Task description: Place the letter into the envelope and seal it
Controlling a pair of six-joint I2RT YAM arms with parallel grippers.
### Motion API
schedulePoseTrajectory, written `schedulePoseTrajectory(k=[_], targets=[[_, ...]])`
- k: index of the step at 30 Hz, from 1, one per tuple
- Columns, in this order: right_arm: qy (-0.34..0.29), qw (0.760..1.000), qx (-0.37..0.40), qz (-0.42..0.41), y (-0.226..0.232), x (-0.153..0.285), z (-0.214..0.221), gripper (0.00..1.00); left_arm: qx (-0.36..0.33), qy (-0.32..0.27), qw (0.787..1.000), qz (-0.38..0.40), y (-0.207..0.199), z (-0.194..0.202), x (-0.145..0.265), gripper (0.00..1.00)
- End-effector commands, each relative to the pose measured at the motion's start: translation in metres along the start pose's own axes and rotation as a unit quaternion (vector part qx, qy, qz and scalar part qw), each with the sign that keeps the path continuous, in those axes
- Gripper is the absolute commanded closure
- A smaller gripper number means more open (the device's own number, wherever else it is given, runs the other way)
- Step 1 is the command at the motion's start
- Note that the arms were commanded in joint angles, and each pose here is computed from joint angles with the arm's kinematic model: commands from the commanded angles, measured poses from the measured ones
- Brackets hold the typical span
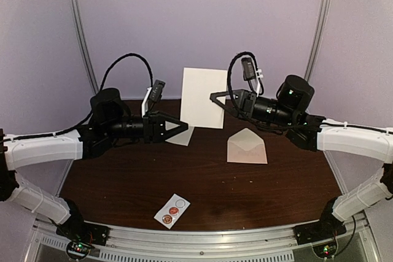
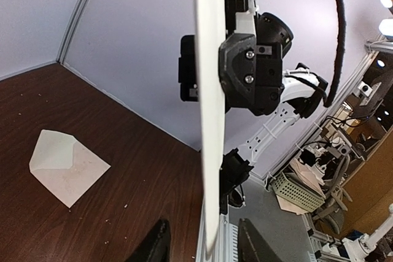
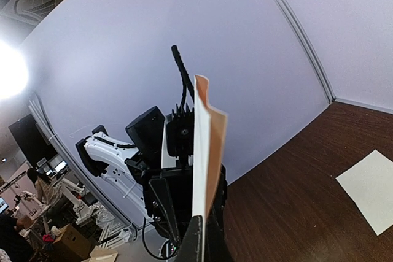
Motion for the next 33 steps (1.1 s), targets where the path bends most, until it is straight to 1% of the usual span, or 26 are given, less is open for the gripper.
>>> schedulePoseTrajectory(k=[1, 3, 4, 7, 10, 11, 12, 13, 15, 16, 17, 21, 23, 24, 26, 27, 28, 30, 31, 32, 33], targets=[[0.003, 1.000, 0.002, -0.011, 0.003, -0.002, -0.002, 1.00, -0.016, -0.024, 1.000, 0.009, -0.003, -0.007, -0.001, 0.67], [0.006, 1.000, 0.001, -0.011, 0.002, -0.003, -0.001, 1.00, -0.014, -0.025, 1.000, 0.006, -0.002, -0.007, -0.002, 0.74], [0.007, 1.000, 0.001, -0.012, 0.002, -0.003, 0.000, 1.00, -0.013, -0.025, 1.000, 0.006, -0.001, -0.006, -0.002, 0.80], [0.010, 1.000, 0.003, -0.010, 0.002, -0.003, 0.000, 1.00, -0.007, -0.025, 1.000, 0.003, 0.001, -0.004, -0.003, 1.00], [0.013, 1.000, 0.006, -0.001, 0.001, -0.002, 0.001, 1.00, -0.006, -0.026, 1.000, 0.000, 0.000, -0.005, -0.002, 1.00], [0.014, 1.000, 0.007, 0.002, 0.000, -0.002, 0.001, 1.00, -0.007, -0.028, 1.000, 0.000, -0.001, -0.007, -0.001, 0.92], [0.016, 1.000, 0.008, 0.004, 0.000, -0.002, 0.002, 1.00, -0.009, -0.031, 0.999, -0.002, -0.002, -0.009, -0.001, 0.73], [0.019, 1.000, 0.007, 0.006, -0.001, -0.002, 0.003, 1.00, -0.010, -0.033, 0.999, -0.007, -0.003, -0.011, 0.000, 0.61], [0.026, 1.000, 0.007, 0.007, -0.003, -0.003, 0.004, 1.00, -0.016, -0.037, 0.999, -0.010, -0.004, -0.017, 0.000, 0.46], [0.032, 0.999, 0.005, 0.008, -0.004, -0.004, 0.006, 1.00, -0.016, -0.038, 0.999, -0.012, -0.004, -0.021, 0.000, 0.43], [0.037, 0.999, 0.004, 0.005, -0.004, -0.004, 0.007, 1.00, -0.015, -0.037, 0.999, -0.014, -0.003, -0.021, -0.001, 0.42], [0.056, 0.998, -0.001, -0.001, -0.006, -0.006, 0.012, 1.00, -0.007, -0.043, 0.999, -0.023, 0.005, -0.028, -0.007, 0.42], [0.062, 0.998, -0.003, 0.005, -0.007, -0.007, 0.014, 1.00, -0.002, -0.048, 0.999, -0.025, 0.010, -0.029, -0.009, 0.47], [0.066, 0.998, -0.003, 0.008, -0.009, -0.007, 0.015, 1.00, 0.002, -0.052, 0.998, -0.027, 0.013, -0.030, -0.010, 0.56], [0.070, 0.997, -0.004, 0.016, -0.011, -0.007, 0.018, 1.00, 0.014, -0.059, 0.998, -0.034, 0.018, -0.030, -0.012, 0.83], [0.069, 0.997, -0.005, 0.024, -0.012, -0.007, 0.018, 1.00, 0.019, -0.060, 0.997, -0.035, 0.020, -0.030, -0.012, 0.94], [0.064, 0.997, -0.004, 0.041, -0.015, -0.006, 0.018, 1.00, 0.022, -0.059, 0.997, -0.036, 0.022, -0.029, -0.013, 1.00], [0.052, 0.995, 0.000, 0.083, -0.019, -0.003, 0.017, 0.83, 0.025, -0.052, 0.997, -0.045, 0.027, -0.030, -0.012, 1.00], [0.048, 0.993, 0.004, 0.105, -0.021, 0.000, 0.016, 0.72, 0.022, -0.044, 0.997, -0.057, 0.030, -0.031, -0.011, 1.00], [0.044, 0.991, 0.007, 0.128, -0.024, 0.003, 0.016, 0.58, 0.021, -0.035, 0.996, -0.076, 0.035, -0.032, -0.008, 1.00], [0.038, 0.987, 0.008, 0.154, -0.027, 0.006, 0.015, 0.48, 0.020, -0.026, 0.995, -0.099, 0.040, -0.035, -0.004, 1.00]])
Point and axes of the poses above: each gripper's point midway between its finger pads, its own x axis back along the fingers, its own y axis along the line the jaws close on, z = x × y, the point moved 10 cm from there along x, back along the fingers, and after that the axes turned 3 degrees about -x, right-handed, at the moved point
